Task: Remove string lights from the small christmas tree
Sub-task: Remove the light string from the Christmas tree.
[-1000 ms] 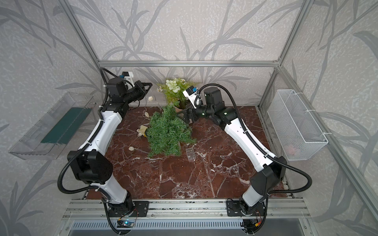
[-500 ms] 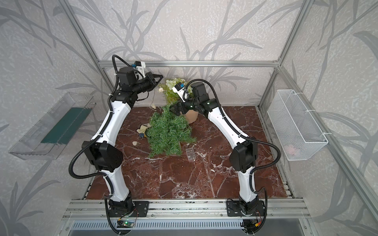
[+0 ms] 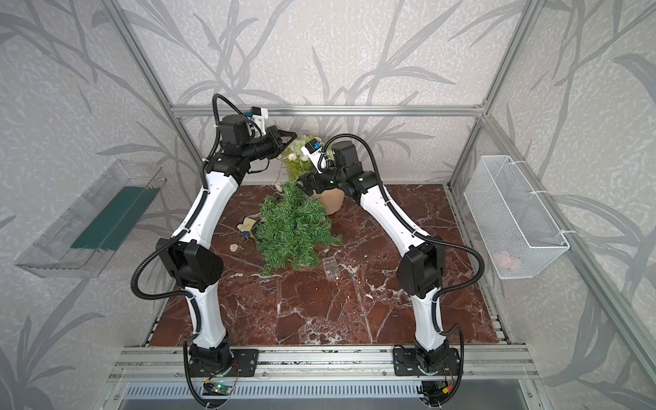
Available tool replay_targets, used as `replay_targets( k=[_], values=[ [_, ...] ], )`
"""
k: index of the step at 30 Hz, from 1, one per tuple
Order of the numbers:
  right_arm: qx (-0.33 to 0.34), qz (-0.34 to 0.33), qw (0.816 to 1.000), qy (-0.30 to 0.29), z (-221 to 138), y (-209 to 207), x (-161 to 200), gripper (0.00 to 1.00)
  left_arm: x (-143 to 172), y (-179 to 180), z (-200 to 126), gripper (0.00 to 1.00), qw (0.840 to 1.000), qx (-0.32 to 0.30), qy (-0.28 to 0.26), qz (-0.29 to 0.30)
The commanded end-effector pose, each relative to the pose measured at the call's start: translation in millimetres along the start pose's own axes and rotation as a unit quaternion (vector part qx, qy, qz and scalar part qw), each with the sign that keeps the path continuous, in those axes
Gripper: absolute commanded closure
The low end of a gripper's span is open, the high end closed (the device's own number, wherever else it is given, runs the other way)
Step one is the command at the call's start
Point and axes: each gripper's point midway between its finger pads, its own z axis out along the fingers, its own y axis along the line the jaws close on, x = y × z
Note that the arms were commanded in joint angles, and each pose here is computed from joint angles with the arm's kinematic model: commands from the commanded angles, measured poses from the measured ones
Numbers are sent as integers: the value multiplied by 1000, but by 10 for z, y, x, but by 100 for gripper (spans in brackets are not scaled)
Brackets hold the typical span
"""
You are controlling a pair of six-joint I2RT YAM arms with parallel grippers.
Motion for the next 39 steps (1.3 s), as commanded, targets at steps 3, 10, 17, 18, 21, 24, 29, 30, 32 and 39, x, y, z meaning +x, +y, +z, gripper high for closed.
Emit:
replay_targets(
  k=[3, 10, 17, 18, 21, 24, 29, 30, 32, 39],
  values=[
    [30, -4, 999, -39, -212, -182, -212, 12, -9, -294, -9, 100, 998, 56, 11, -9],
    [4, 16, 999, -40, -48, -207, -190, 13, 114, -505, 54, 100, 994, 98, 31, -32],
    [8, 26, 999, -44, 71, -303, -219, 16, 204, -670, 96, 100, 988, 139, 45, -57],
    [11, 27, 999, -44, 77, -313, -222, 16, 208, -671, 97, 100, 987, 141, 45, -59],
    [21, 24, 998, -48, 66, -346, -253, 21, 216, -694, 81, 100, 987, 143, 46, -59],
    [25, 22, 998, -48, 48, -346, -262, 43, 225, -728, 54, 100, 986, 146, 47, -60],
    [35, 14, 998, -57, -51, -319, -254, 74, 240, -743, 6, 100, 988, 138, 48, -52],
    [39, 13, 997, -60, -88, -324, -247, 80, 250, -729, -2, 100, 989, 133, 48, -49],
    [47, 11, 997, -66, -157, -315, -232, 92, 283, -680, -12, 100, 991, 118, 51, -43],
    [78, 20, 993, -81, -478, -405, -196, 100, 401, -521, -105, 100, 996, 59, 61, -11]
  ],
)
